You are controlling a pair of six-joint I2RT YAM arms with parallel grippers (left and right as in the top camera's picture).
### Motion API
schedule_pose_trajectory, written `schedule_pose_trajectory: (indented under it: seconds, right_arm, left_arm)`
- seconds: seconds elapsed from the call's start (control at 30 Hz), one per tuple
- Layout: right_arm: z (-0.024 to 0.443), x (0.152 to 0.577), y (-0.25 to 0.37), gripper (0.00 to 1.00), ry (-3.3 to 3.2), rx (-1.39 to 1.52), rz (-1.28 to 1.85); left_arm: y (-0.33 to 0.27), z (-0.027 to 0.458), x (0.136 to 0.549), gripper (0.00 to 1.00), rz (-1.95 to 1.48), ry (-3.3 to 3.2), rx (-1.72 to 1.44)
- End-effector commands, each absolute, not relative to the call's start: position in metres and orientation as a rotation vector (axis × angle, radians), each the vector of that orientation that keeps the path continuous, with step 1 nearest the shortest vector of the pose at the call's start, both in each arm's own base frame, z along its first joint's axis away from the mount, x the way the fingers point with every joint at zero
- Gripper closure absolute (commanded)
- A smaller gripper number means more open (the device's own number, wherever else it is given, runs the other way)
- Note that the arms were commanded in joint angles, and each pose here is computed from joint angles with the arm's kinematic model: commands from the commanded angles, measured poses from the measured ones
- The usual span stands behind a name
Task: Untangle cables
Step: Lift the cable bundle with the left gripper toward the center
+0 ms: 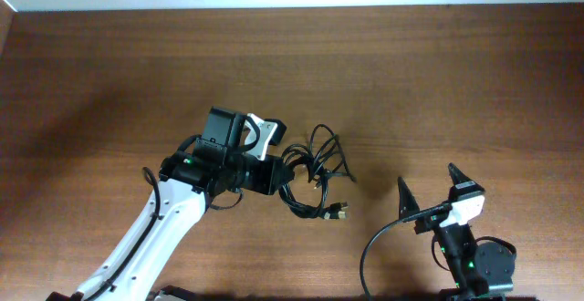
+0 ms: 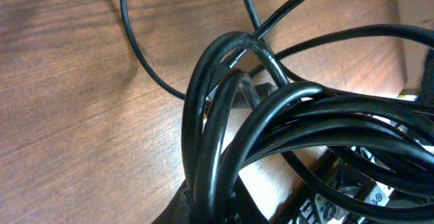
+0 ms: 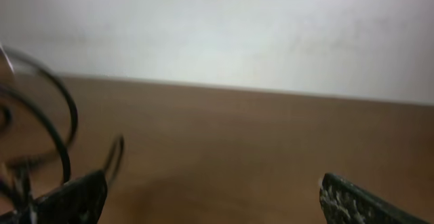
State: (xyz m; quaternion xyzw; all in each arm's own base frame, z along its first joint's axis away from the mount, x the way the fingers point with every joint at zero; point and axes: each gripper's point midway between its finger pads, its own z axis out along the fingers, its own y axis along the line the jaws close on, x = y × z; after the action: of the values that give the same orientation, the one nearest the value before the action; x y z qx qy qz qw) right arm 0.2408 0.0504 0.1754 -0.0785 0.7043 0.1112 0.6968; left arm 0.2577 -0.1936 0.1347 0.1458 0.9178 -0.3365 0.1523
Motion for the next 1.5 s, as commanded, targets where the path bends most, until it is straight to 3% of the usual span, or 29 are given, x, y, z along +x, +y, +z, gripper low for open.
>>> schedule_pose_trajectory:
  seconds: [0.0,0.17,0.33,0.6,0.8,1.03,1.17,1.3,1.47]
  right_arm:
    - [0.198,0.236,0.057,0.01,1.512,-0.094,0.4]
    - [0.24,0.214,0.077,0.01,1.516,-0.093,0.616]
    - [0.252,0.183,0.081,0.01,1.684,-0.075,0.663]
    - [0.282,0.132,0.088,0.01,1.884,-0.084,0.72]
    - [0.281,0.118,0.117,0.01,2.0,-0.248,0.899]
    - [0.274,0.128,0.118,0.01,2.056,-0.233,0.91]
    - [0.278,0.121,0.126,0.01,1.974,-0.472,0.856]
    - [0.278,0.121,0.126,0.01,1.976,-0.47,0.857]
    - [0.276,0.122,0.125,0.01,2.014,-0.385,0.9]
  left_arm:
    - [-0.196,0.142,0.248,1.0,-1.016,2.627,0.448]
    - [-0.184,0.13,0.236,1.0,-0.943,2.721,0.433]
    - [-0.184,0.129,0.228,1.0,-0.921,2.66,0.666]
    - [-0.224,0.178,0.194,1.0,-1.415,2.294,0.978]
    - [-0.229,0.187,0.19,1.0,-1.494,2.241,0.983]
    - [-0.234,0.199,0.189,1.0,-1.567,2.164,0.998]
    - [-0.235,0.202,0.189,1.0,-1.584,2.137,1.005]
    - [-0.23,0.186,0.201,1.0,-1.427,2.213,0.998]
    - [-0.174,0.125,0.251,1.0,-0.774,2.654,0.564]
